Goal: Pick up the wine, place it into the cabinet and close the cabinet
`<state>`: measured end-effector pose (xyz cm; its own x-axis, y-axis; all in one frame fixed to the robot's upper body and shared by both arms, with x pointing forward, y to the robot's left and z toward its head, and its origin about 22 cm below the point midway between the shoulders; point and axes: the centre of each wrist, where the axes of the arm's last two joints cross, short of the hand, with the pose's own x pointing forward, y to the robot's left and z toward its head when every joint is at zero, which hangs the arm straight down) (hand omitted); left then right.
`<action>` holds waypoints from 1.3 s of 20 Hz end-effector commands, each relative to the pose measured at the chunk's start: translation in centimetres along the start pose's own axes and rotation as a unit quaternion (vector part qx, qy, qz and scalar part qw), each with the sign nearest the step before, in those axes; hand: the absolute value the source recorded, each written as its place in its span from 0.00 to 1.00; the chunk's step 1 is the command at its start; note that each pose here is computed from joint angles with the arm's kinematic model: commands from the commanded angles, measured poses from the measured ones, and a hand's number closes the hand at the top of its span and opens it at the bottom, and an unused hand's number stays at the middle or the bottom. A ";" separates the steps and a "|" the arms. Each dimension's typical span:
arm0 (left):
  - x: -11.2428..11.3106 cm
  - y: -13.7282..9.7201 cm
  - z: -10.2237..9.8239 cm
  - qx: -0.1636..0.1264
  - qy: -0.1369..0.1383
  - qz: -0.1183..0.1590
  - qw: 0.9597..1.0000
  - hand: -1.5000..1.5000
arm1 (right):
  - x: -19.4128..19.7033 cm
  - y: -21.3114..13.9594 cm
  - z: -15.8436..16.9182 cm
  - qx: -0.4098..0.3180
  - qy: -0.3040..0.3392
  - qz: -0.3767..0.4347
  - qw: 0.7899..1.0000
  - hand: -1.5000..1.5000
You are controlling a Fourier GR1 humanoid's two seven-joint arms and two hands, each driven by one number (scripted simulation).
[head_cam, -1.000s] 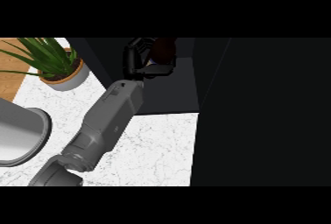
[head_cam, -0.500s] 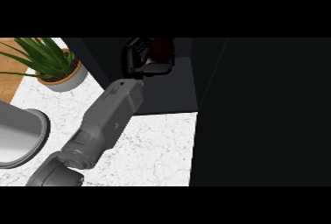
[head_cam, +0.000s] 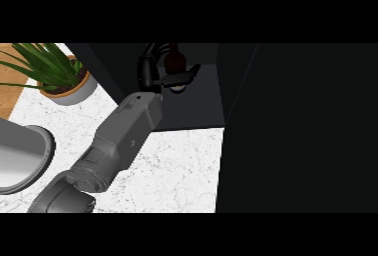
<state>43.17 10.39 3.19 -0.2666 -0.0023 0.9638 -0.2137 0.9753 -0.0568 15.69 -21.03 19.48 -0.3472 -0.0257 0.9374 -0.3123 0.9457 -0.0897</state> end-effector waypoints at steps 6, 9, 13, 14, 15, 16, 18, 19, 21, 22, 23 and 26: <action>-1.0 2.4 -0.2 0.003 0.010 -0.053 0.999 0.00 | 1.1 0.8 0.9 0.003 -0.022 -0.019 1.000 0.00; -2.9 1.8 2.1 0.001 0.008 -0.067 0.998 0.00 | 0.9 0.4 0.9 0.007 -0.014 -0.016 1.000 0.00; -2.5 1.4 1.8 0.009 0.008 -0.078 0.997 0.00 | 1.0 0.2 0.6 0.016 -0.015 -0.012 1.000 0.00; -2.2 2.7 0.9 0.017 0.006 -0.066 0.998 0.00 | 0.3 -0.1 -0.4 0.015 -0.022 -0.013 1.000 0.00; -2.8 2.2 1.9 0.020 0.004 -0.064 0.998 0.00 | 0.2 0.0 0.6 0.007 -0.010 -0.007 1.000 0.00; -2.2 1.6 1.4 0.027 0.000 -0.057 0.998 0.00 | 0.9 0.3 -0.2 0.020 -0.011 -0.007 1.000 0.00; -3.1 2.0 2.2 0.028 -0.015 -0.054 0.998 0.00 | 0.9 0.5 0.0 0.018 -0.017 -0.013 1.000 0.00; -2.5 2.3 1.4 0.032 -0.019 -0.049 0.998 0.00 | -0.3 -0.4 -0.2 0.008 -0.011 -0.012 1.000 0.00; -2.7 3.2 1.2 0.020 -0.008 -0.048 0.999 0.00 | 1.0 0.4 -0.4 0.022 -0.020 -0.009 1.000 0.00; -3.8 3.0 2.6 0.019 -0.002 -0.048 0.999 0.00 | 0.1 -0.4 0.4 0.007 -0.010 -0.008 1.000 0.00; -3.1 2.2 2.1 0.009 -0.006 -0.052 0.999 0.00 | 0.5 0.5 -0.4 0.020 -0.011 -0.016 1.000 0.00; -3.7 4.9 1.7 -0.001 -0.014 -0.040 0.999 0.00 | 1.1 0.3 0.7 0.016 -0.018 -0.018 1.000 0.00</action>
<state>42.03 11.37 0.62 -0.2885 -0.0867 0.9535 -0.2324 0.9725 0.0182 15.98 -20.72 19.50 -0.3555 -0.0416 0.9337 -0.3324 0.9393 -0.0847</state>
